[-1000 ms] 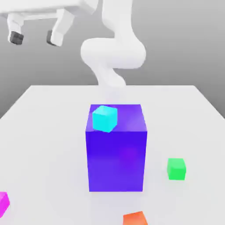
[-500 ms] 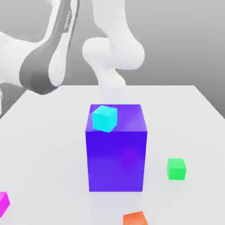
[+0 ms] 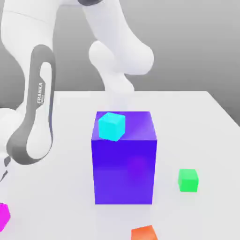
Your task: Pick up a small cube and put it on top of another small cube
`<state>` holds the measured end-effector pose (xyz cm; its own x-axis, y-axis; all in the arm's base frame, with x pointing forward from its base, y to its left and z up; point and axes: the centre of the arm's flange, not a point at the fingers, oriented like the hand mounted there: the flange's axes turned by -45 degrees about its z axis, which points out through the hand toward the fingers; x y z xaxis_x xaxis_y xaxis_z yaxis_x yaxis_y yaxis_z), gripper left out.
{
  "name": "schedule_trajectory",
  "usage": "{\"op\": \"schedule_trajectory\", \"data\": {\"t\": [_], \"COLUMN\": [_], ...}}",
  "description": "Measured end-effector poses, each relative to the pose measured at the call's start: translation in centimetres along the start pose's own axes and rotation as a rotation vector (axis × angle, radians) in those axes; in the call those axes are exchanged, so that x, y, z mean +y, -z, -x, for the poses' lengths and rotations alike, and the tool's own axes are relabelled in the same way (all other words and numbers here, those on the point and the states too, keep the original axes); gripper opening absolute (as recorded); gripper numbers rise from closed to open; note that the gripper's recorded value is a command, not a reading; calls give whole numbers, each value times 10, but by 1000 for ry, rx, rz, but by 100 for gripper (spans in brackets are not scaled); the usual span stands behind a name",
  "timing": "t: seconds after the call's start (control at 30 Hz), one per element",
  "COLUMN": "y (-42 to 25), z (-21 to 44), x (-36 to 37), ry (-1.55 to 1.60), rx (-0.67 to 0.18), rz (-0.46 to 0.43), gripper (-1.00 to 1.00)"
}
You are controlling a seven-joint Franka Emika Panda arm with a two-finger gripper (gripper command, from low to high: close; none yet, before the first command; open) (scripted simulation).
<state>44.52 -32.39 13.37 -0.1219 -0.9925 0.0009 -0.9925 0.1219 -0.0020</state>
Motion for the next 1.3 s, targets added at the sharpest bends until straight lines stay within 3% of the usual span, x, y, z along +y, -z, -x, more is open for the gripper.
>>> {"op": "schedule_trajectory", "data": {"t": [0.13, 0.2, 0.47, 0.67, 0.97, 1.13, 1.3], "y": [50, 75, 154, 187, 167, 114, 87], "z": [1, 32, 231, 437, 548, 520, 510], "x": [-2, -21, -43, 24, 156, 201, 202], "ry": [6, 58, 245, 501, 627, 499, 472], "rx": [1, -8, -106, -163, -123, -11, 28], "rz": [-3, -37, -132, -140, -105, -10, 11], "gripper": [-100, -100, -100, -100, -100, -100, -100]}}
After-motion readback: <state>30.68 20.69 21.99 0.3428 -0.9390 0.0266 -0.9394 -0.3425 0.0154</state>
